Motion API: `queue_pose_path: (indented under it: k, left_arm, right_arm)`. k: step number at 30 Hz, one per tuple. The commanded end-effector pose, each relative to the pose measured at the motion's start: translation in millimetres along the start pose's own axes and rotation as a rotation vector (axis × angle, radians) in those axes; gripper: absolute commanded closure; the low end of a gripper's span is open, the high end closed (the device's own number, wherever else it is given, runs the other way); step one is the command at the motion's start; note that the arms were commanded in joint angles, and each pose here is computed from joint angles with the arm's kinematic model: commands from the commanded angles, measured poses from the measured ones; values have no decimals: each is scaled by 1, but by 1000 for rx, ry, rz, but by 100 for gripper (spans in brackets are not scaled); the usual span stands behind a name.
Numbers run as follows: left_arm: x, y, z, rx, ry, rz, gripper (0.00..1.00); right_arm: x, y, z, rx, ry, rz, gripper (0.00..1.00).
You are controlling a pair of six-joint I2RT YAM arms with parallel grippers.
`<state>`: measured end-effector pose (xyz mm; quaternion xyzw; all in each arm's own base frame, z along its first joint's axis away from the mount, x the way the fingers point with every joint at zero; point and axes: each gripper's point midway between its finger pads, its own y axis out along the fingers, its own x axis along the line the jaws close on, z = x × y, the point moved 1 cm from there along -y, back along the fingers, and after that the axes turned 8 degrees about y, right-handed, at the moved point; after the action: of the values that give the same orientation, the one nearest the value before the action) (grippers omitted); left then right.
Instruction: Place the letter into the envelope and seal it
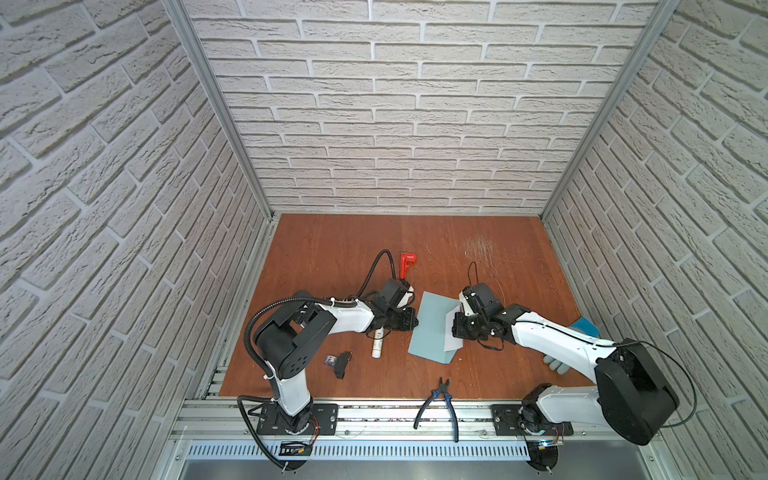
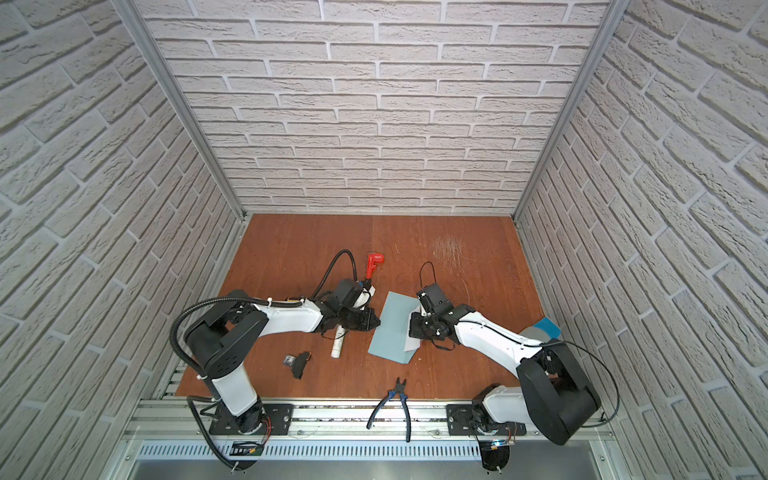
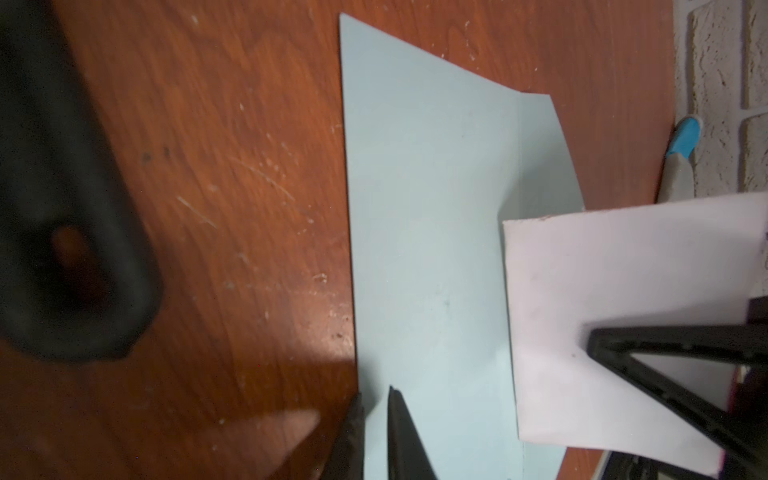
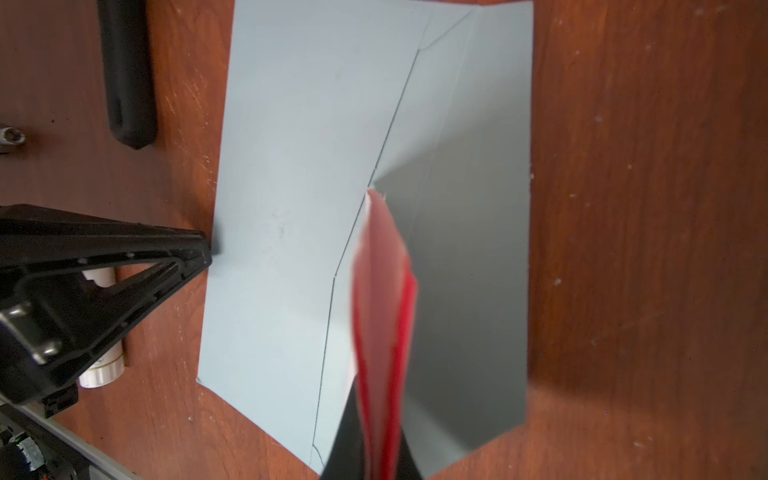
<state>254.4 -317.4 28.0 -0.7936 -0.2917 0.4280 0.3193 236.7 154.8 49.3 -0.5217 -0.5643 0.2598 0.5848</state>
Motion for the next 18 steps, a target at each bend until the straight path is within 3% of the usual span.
queue_pose_path:
  k: [1, 18]
  left_arm:
    - [41, 9, 55, 192, -66, -145, 86]
    - [40, 9, 56, 195, -61, -137, 87]
  right_arm:
    - [-1, 0, 3, 25, 33, 13, 94]
    - [-5, 6, 4, 80, 95, 28, 95]
